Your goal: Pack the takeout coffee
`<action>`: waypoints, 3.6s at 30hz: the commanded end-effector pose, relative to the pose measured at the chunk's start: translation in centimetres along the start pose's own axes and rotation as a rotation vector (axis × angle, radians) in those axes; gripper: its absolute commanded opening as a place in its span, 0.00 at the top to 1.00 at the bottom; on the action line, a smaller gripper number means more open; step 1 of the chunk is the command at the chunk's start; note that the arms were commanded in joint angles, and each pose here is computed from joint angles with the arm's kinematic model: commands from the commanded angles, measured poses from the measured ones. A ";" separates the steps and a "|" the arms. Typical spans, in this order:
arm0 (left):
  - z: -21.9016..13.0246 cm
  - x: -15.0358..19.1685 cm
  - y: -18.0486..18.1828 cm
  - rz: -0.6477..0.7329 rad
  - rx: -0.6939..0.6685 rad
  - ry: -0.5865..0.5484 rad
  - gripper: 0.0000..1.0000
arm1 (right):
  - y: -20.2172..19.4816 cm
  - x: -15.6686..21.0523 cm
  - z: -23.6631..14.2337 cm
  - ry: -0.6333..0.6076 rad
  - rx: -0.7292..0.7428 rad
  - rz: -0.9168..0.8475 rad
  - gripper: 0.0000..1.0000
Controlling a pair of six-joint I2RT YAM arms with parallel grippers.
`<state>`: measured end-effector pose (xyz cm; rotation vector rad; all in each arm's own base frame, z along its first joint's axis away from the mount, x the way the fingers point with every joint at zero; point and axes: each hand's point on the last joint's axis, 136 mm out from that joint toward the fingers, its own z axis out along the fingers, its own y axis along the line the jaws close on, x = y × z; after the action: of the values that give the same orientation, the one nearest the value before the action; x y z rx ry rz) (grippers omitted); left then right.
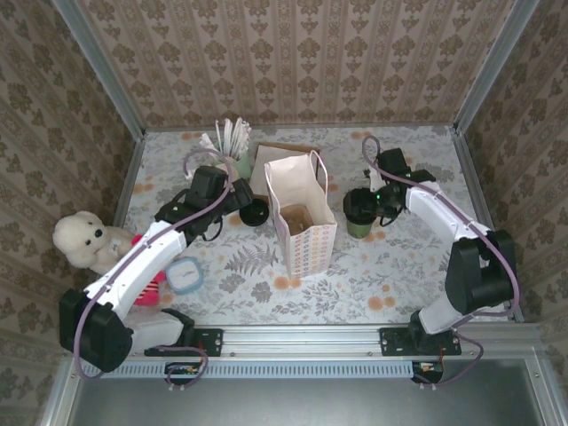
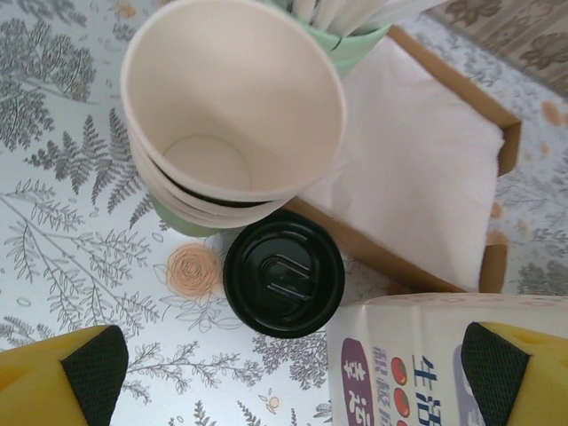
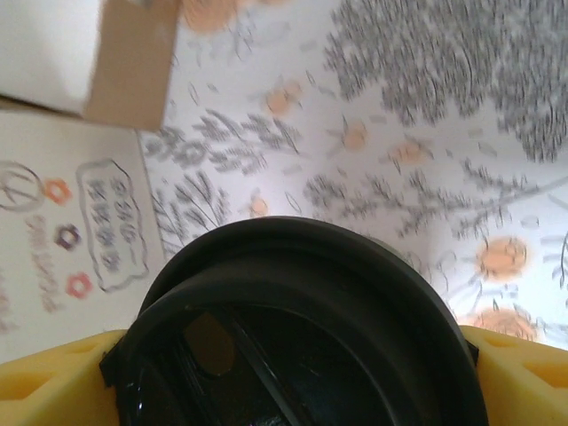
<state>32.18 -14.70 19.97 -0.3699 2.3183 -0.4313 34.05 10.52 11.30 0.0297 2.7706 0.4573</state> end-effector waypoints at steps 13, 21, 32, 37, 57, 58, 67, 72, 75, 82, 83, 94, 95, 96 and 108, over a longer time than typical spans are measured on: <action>-1.8 -0.4 -1.1 0.095 0.097 -0.048 0.00 | -1.1 2.2 -1.0 -0.061 0.055 -0.029 0.05; -1.8 -0.2 -1.0 0.096 0.103 -0.051 0.00 | -0.8 2.0 -2.8 -0.089 0.080 -0.019 0.00; -1.4 -0.3 -0.2 0.080 0.069 -0.057 0.00 | 0.0 1.6 -4.9 -0.068 0.160 0.109 0.00; -1.3 -0.6 0.0 0.074 0.057 -0.055 0.00 | 0.4 1.1 -5.0 -0.030 0.239 0.101 0.00; -0.5 0.0 1.0 0.057 0.026 -0.032 0.00 | 0.7 0.7 -3.0 0.192 0.369 0.057 0.00; -0.5 0.1 1.1 0.058 0.024 -0.031 0.00 | 0.3 0.7 -3.0 0.194 0.389 0.057 0.00; -0.2 0.3 1.6 0.055 0.004 -0.025 0.00 | 0.9 0.8 -3.9 0.179 0.358 0.065 0.00; -0.1 0.2 1.6 0.062 0.001 -0.019 0.00 | 0.8 0.8 -4.3 0.162 0.359 0.071 0.00; 0.0 0.3 1.8 0.061 -0.004 -0.016 0.00 | 0.0 1.7 -3.8 0.183 0.385 0.078 0.00; 0.3 0.9 2.2 0.054 -0.014 0.002 0.00 | -0.3 2.7 -2.5 0.210 0.363 0.101 0.00; 0.4 1.0 2.3 0.054 -0.017 0.004 0.00 | 0.0 2.7 -2.4 0.209 0.347 0.100 0.00; 0.6 1.2 2.4 0.048 -0.022 0.013 0.00 | -0.3 2.6 -1.6 0.210 0.334 0.117 0.00; 0.7 1.1 2.4 0.048 -0.021 0.013 0.00 | -0.3 2.6 -1.5 0.213 0.336 0.116 0.00; 0.7 1.2 2.4 0.047 -0.024 0.015 0.00 | -0.4 2.6 -1.4 0.218 0.337 0.115 0.00; 0.8 1.5 2.8 0.043 -0.035 0.024 0.00 | -0.7 2.8 -1.2 0.277 0.355 0.098 0.00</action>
<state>31.56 -13.54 18.42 -0.3009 2.3314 -0.4004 31.23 9.70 10.82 0.1987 3.0722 -0.0226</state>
